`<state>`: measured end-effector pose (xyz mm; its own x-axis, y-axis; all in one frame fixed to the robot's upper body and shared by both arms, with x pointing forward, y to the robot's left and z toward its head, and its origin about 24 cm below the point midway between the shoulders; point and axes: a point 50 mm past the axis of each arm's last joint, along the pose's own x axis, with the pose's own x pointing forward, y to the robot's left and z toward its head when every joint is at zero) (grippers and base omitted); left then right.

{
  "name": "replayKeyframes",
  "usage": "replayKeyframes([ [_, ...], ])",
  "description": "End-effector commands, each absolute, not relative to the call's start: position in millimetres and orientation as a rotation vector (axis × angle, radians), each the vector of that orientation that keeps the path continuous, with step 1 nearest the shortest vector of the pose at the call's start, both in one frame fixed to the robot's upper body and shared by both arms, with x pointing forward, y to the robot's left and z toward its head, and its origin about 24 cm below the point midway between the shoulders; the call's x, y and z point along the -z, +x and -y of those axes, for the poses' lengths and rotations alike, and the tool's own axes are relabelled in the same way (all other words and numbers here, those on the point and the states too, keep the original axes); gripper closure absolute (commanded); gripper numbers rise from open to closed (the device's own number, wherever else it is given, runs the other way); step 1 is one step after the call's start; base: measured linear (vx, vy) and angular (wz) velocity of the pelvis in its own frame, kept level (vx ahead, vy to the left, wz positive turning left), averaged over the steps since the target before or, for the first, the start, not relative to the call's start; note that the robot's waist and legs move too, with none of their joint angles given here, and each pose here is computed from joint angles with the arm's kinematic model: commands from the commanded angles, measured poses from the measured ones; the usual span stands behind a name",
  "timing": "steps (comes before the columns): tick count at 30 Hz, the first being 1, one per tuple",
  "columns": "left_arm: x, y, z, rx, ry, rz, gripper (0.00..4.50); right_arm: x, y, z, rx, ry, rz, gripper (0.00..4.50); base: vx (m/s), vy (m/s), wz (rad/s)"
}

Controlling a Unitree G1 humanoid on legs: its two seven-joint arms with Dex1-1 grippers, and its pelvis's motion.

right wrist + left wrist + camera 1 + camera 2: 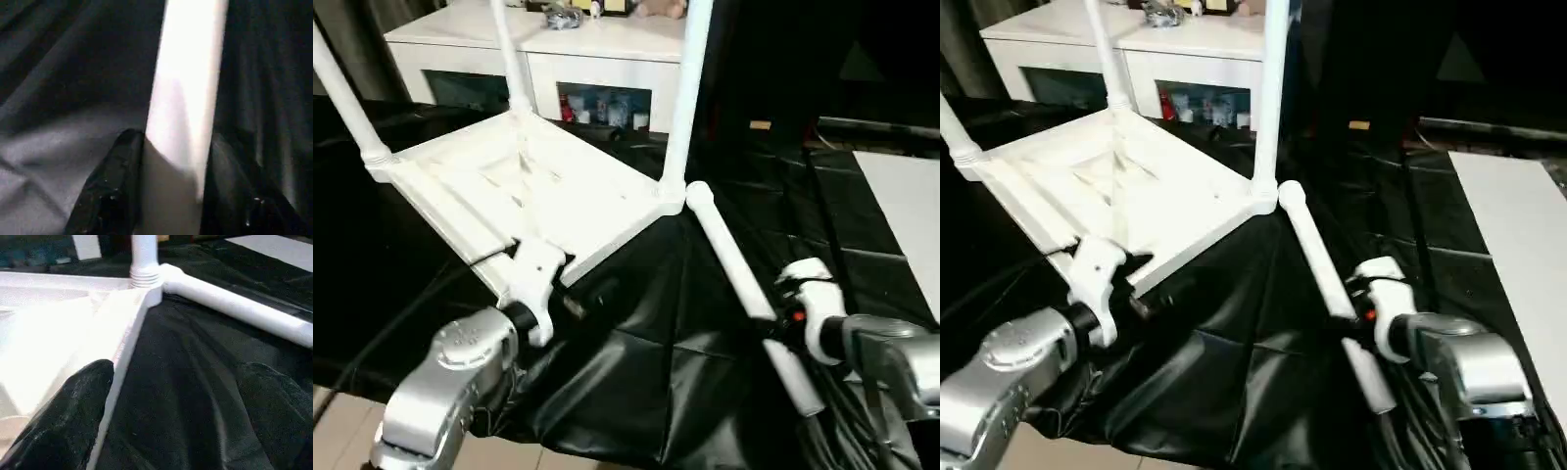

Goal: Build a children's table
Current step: Pick table leg, then move to table

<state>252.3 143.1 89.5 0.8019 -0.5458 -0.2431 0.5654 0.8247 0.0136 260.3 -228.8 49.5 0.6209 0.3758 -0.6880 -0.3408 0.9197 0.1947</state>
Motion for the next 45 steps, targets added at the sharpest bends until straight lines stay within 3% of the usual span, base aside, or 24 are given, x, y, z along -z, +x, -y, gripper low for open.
replayKeyframes([
  [1, -92.0, 255.3, -145.3, 0.580, 0.097, -0.221, 0.00, -61.2, 265.0, 236.3, -0.379, 0.063, -0.756, 2.83, 0.000, 0.000, 0.00],
  [5, -92.2, 254.6, -144.5, 0.579, 0.092, -0.216, 0.00, -70.5, 268.4, 246.6, -0.310, 0.082, -0.698, 3.04, 0.000, 0.000, 0.00],
  [7, -91.8, 256.3, -143.7, 0.558, 0.071, -0.193, 0.00, -82.0, 277.3, 246.1, -0.270, 0.138, -0.577, 3.08, 0.000, 0.000, 0.00],
  [10, -94.2, 260.0, -143.7, 0.540, 0.066, -0.167, 0.00, -89.5, 282.8, 243.8, -0.264, 0.173, -0.515, 3.09, 0.000, 0.000, 0.00],
  [14, -91.3, 270.3, -146.6, 0.430, 0.107, -0.160, 0.00, -97.8, 287.3, 236.5, -0.258, 0.137, -0.414, 3.09, 0.000, 0.000, 0.00],
  [16, -96.4, 279.4, -155.6, 0.310, 0.078, -0.122, 0.00, -106.5, 293.5, 227.8, -0.225, 0.205, -0.282, 3.09, 0.000, 0.000, 0.00],
  [21, -106.9, 284.2, -165.0, 0.203, 0.026, -0.020, 0.00, -101.3, 291.3, 211.8, -0.136, 0.261, -0.154, 3.09, 0.000, 0.000, 0.00],
  [31, -97.5, 280.1, -167.7, 0.142, 0.022, -0.028, 0.00, -90.1, 284.5, 191.5, -0.046, 0.259, -0.063, 3.09, -0.005, 0.051, -0.24],
  [37, -96.9, 277.3, -183.0, 0.075, 0.045, -0.041, 0.00, -82.7, 279.4, 195.4, -0.052, 0.240, -0.006, 3.09, -0.110, 0.251, -0.42],
  [40, -98.7, 274.8, -189.0, 0.063, 0.064, -0.035, 0.00, -73.8, 273.2, 202.8, -0.005, 0.253, 0.006, 3.09, -0.069, 0.232, -0.43],
  [45, -100.3, 274.7, -195.0, 0.027, 0.062, -0.032, 0.00, -77.5, 271.5, 209.3, 0.081, 0.260, 0.063, 3.09, -0.009, 0.165, -0.67],
])
